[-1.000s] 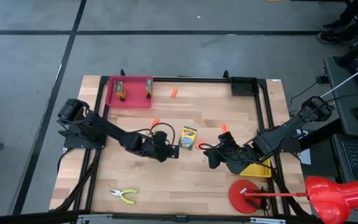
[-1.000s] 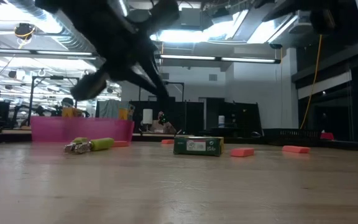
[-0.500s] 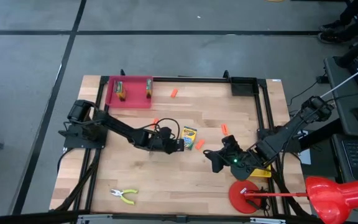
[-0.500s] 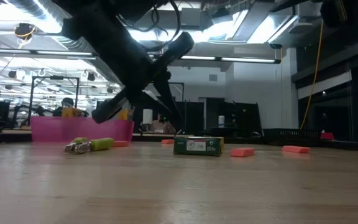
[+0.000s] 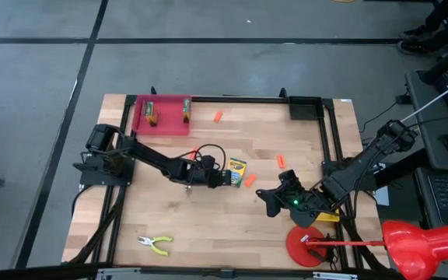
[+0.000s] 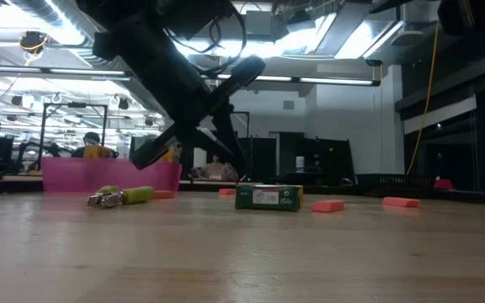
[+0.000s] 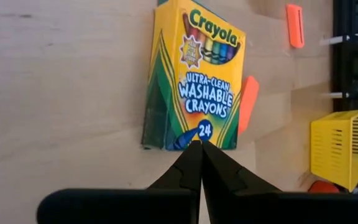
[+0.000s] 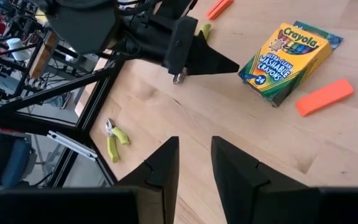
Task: Pick & Place School Supplies
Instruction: Put the yellow crayon box into the pink bin
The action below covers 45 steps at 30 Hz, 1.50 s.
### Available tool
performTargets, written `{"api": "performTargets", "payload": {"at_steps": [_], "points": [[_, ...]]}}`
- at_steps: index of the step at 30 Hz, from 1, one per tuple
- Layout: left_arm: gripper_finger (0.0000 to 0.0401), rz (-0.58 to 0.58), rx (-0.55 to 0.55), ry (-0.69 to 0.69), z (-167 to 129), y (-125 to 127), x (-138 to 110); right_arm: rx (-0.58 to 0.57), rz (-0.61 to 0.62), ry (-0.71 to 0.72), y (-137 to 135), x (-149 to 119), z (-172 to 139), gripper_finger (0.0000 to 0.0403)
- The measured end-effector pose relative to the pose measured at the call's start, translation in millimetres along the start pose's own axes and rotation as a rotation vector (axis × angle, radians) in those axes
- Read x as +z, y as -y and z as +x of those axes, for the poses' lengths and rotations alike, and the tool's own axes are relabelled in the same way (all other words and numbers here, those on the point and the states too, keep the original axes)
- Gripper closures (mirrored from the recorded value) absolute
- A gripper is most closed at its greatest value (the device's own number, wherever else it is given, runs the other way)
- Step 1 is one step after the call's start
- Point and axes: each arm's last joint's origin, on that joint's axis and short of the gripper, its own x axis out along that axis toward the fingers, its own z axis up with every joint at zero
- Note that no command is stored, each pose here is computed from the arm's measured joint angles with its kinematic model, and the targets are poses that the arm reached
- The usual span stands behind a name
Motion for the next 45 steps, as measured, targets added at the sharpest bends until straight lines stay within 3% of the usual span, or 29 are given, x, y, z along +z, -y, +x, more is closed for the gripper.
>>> {"api": "performTargets", "payload": {"at_steps": [18, 23, 35, 45], "points": [[0.0399, 0.006, 0.061, -0.027, 14.8, -13.6, -12.0, 0.013, -0.001, 0.005, 0.8, -8.6, -7.8, 0.0305], [0.0399, -0.009, 0.009, -0.018, 10.6, -8.2, -17.8, 0.015, 0.011, 0.009, 1.2, -10.7, -10.0, 0.0305], [0.0399, -0.035, -0.011, 0.035, 11.9, -4.0, -7.8, 0.021, 0.013, 0.025, 1.2, -11.9, -11.6, 0.0305], [0.0399, 0.013, 0.024, 0.035, 12.6, -7.2, -5.7, 0.022, 0.012, 0.019, 1.2, -12.4, -11.8, 0.0305]]}}
